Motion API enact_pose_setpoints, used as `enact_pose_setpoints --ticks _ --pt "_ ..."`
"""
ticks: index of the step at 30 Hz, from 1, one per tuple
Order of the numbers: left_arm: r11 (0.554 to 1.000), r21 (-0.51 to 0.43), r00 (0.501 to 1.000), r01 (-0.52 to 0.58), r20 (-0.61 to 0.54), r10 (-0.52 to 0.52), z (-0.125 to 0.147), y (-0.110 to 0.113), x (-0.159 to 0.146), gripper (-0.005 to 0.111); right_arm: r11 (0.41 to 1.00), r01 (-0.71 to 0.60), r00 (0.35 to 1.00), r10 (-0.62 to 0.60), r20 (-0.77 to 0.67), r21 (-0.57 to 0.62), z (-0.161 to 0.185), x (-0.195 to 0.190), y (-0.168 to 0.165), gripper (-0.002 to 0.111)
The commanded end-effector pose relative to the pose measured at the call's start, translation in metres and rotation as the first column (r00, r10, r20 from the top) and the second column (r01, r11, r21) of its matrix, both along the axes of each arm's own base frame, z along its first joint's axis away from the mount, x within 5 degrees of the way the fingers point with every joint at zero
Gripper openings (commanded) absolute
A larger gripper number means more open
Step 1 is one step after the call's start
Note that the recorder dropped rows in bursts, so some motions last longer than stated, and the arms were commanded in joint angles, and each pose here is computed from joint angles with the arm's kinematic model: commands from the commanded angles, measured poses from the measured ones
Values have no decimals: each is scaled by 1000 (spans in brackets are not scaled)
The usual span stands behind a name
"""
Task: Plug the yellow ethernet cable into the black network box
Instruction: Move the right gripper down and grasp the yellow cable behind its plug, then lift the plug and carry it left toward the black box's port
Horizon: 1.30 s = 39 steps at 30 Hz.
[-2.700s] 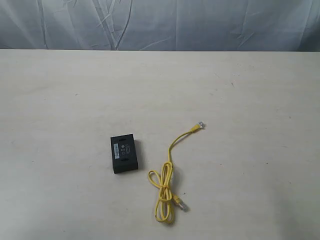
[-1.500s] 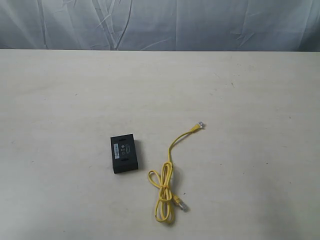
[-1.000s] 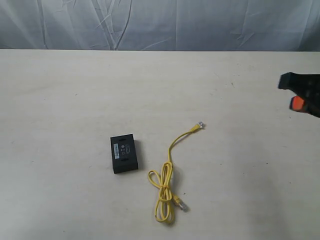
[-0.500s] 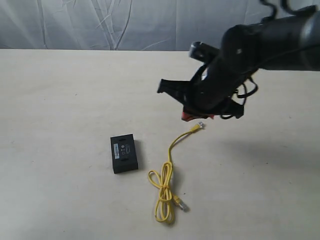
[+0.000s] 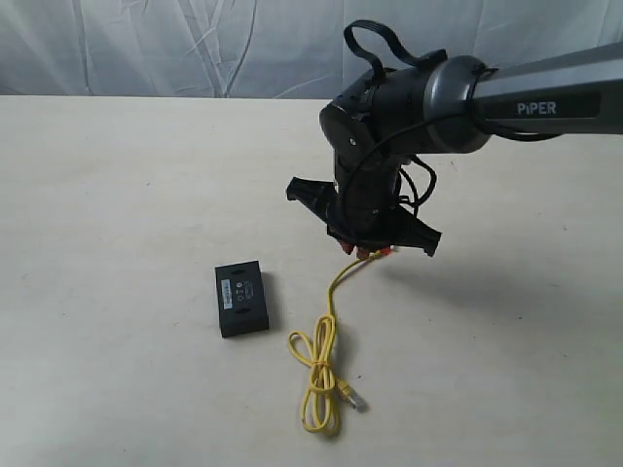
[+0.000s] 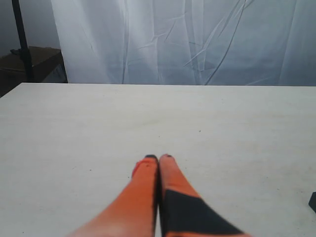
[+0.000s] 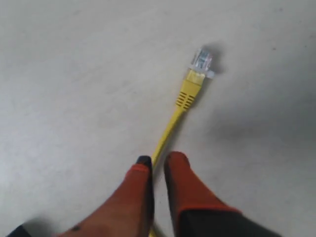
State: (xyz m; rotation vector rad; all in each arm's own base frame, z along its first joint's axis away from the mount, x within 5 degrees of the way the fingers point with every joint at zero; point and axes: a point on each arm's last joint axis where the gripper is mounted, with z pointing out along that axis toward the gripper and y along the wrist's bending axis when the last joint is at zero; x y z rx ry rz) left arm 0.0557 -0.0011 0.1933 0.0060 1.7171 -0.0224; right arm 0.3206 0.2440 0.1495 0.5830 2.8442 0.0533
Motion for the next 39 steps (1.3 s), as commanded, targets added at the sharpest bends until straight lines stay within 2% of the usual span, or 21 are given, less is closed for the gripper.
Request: enact_pose_setpoints --ticks 1,4,9,23,25,26,27,29,31,33,34,36,39 --pt "1000 -6 1000 -3 4 3 -1 0 0 0 998 56 998 -56 -18 20 -6 0 3 33" --pt "1000 -6 1000 -3 4 3 -1 0 0 0 997 70 997 -70 -17 29 -10 1 4 41" --pt "1000 -6 1000 -3 4 3 -1 0 0 0 990 137 991 -137 -1 21 -14 3 3 40" --pt "1000 -6 1000 -3 4 3 -1 0 0 0 988 157 987 -157 -23 -6 -32 4 2 40" --pt "1000 -6 1000 -3 4 3 -1 0 0 0 985 175 983 -175 -55 -6 -37 2 3 28" --pt "1000 -6 1000 -3 4 3 -1 0 0 0 982 190 978 -190 -91 -13 -40 -1 3 9" --pt "1000 -6 1000 -3 4 3 -1 0 0 0 984 178 979 -178 -100 -15 -41 -2 4 1" --pt "1000 -6 1000 -3 4 3 -1 0 0 0 991 136 985 -136 -110 -9 -40 -2 5 0" --pt "1000 -6 1000 -3 4 3 -1 0 0 0 1000 27 996 -27 -79 -5 -29 -1 5 0" --pt "1000 -6 1000 -3 4 3 -1 0 0 0 981 -189 982 188 -25 -32 -14 2 4 0" --pt "1000 -6 1000 -3 4 3 -1 0 0 0 945 -321 947 321 -13 -63 -5 2 3 0" --pt "1000 -6 1000 -3 4 3 -1 0 0 0 836 -536 843 537 -28 -120 10 -1 1 -1" --pt "1000 -6 1000 -3 2 3 -1 0 0 0 577 -807 588 805 -82 -125 31 -11 -1 -1"
